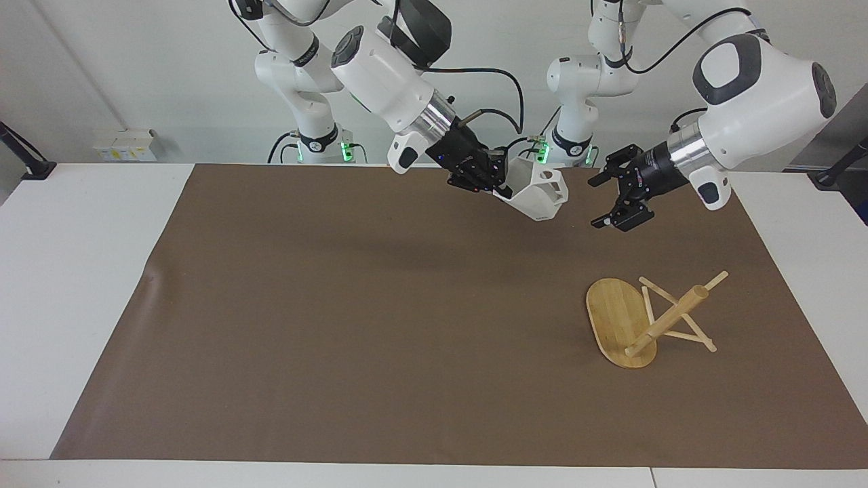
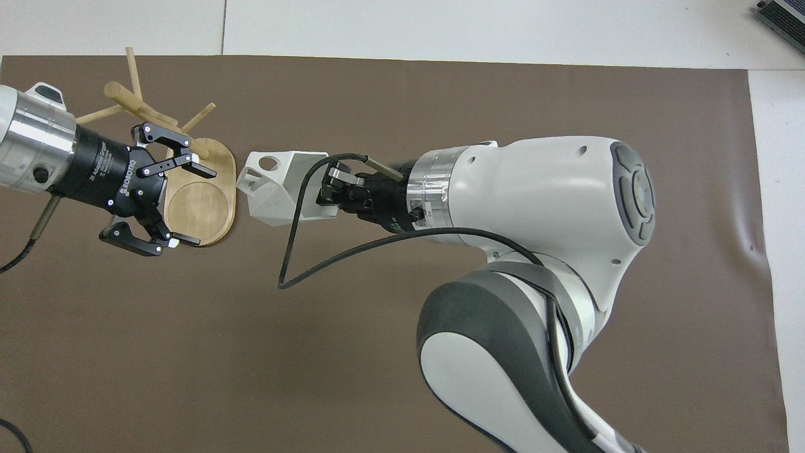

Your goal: Hang cup on rack

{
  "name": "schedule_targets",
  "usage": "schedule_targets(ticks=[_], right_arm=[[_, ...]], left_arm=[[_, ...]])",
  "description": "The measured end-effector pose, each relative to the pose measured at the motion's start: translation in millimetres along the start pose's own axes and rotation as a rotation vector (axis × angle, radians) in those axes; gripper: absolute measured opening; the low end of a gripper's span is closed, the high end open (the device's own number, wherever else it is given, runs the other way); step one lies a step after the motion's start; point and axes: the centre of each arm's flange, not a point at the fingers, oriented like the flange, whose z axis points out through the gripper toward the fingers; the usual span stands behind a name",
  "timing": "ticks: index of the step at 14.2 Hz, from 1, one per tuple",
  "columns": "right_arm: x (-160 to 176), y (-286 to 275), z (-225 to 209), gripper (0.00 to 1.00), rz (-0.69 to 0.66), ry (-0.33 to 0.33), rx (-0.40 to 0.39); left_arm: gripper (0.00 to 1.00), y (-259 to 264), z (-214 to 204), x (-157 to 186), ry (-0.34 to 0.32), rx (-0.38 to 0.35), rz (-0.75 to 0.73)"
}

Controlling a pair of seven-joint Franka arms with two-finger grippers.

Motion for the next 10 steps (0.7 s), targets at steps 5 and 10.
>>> schedule_targets(ticks=[5,10], right_arm=[[-15.3,-9.4,7.2,0.05,-0.013,-0.012,0.017],[-26.9,-16.0,15.4,0.05,-0.022,-0.004,0.046]], left_arm=[[1.0,3.8,1.7,-8.0,-0.033,0.052,-0.049],[1.0,-5.9,9.5,-16.9,-0.032,0.131,-0.032]])
